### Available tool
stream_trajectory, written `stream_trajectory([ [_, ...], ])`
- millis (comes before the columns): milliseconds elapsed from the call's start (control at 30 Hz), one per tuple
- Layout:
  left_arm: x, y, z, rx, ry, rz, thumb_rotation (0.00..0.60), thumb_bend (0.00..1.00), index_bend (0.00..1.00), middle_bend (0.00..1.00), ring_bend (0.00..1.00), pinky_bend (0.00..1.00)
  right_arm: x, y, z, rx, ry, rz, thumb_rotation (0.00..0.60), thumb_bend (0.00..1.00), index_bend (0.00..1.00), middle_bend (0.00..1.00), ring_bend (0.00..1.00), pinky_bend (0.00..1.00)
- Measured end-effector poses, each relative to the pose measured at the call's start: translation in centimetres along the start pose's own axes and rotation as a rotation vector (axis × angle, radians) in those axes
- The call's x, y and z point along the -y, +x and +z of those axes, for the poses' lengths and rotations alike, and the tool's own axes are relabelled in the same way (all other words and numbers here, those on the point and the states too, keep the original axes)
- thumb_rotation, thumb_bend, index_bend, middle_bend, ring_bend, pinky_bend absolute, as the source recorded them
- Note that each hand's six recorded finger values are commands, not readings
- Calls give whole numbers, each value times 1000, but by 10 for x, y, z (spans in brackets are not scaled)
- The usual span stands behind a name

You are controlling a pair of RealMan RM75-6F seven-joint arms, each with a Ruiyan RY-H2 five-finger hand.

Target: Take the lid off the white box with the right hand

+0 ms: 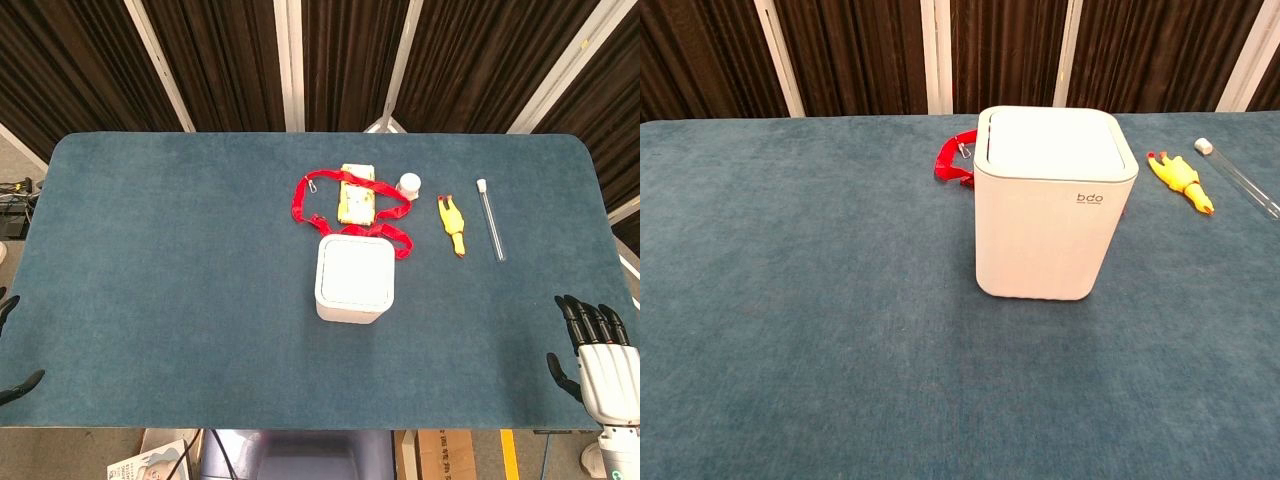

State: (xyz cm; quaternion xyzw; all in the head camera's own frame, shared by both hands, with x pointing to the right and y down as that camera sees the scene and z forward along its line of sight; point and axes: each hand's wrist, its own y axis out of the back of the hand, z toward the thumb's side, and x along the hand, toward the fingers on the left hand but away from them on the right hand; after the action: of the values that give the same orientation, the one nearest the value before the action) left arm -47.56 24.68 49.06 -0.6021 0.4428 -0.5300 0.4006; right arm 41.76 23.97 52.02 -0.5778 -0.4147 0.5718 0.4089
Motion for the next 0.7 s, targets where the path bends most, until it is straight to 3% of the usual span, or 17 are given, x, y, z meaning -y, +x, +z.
stream_trajectory([
  [700,-1,2,-3,-31,17,19,600,46,89,0,0,0,3,-1,2,-22,-18,18,600,353,113,154,165,126],
])
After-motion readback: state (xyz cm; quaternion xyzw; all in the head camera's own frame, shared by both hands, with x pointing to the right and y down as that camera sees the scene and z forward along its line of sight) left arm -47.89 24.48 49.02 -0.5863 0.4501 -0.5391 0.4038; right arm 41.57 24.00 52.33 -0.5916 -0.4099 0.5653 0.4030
